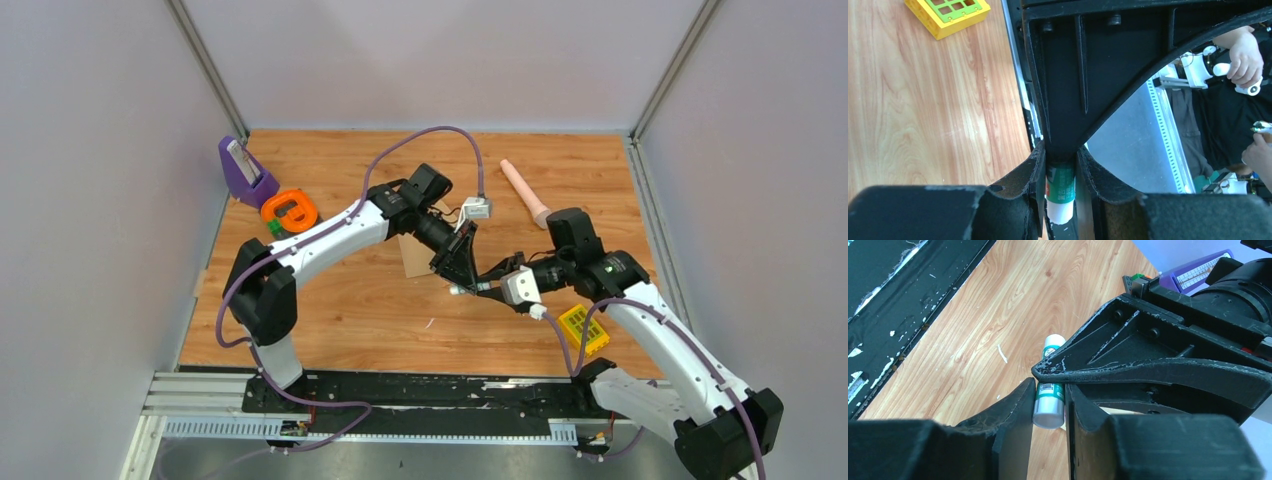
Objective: Place the letter into the envelope and seal it
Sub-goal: Unscrew the solid glue.
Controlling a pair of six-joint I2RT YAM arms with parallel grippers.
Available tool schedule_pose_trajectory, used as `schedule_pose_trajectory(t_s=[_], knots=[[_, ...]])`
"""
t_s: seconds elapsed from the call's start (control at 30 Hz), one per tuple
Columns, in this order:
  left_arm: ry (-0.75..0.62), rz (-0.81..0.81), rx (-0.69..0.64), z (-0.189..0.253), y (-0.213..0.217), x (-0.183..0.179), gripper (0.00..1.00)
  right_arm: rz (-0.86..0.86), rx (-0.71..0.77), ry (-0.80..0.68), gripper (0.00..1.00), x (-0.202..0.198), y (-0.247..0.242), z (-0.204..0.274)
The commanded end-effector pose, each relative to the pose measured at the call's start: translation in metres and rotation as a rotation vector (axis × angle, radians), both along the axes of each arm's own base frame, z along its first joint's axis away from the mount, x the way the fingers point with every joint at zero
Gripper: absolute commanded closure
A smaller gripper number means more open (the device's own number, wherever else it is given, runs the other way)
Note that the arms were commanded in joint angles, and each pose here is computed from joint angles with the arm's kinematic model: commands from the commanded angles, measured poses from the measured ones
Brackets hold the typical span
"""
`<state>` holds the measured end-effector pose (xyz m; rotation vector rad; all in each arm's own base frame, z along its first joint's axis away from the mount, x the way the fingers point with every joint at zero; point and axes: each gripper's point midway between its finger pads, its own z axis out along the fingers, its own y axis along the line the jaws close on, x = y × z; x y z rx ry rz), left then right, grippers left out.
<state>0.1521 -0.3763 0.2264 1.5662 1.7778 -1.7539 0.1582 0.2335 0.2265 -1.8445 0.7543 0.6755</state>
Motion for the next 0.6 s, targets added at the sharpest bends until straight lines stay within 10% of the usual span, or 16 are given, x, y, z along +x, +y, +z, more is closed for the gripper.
schedule_pose_trajectory(t_s=[0.0,0.27,0.33,0.43,0.57], knots=[[-0.001,-0.055,-0.090,0.022,0.001,-0.008,1.00,-0.011,-0.044,-0.006,0.75,0.002,-0.001,-0.005],[-0.045,-0.049,-0.095,0.026,0.005,-0.007,0.84,-0.003,-0.064,0.020,0.92,-0.003,0.000,-0.003],[-0.067,-0.042,-0.100,0.029,0.007,-0.005,0.70,-0.004,-0.067,0.033,1.00,-0.005,0.000,-0.002],[-0.106,-0.002,-0.097,0.032,0.011,0.006,0.10,-0.007,-0.070,0.058,1.00,-0.008,0.000,0.000],[-0.178,0.107,-0.122,0.047,0.026,0.037,0.00,-0.021,-0.082,0.078,1.00,-0.009,-0.001,-0.001]])
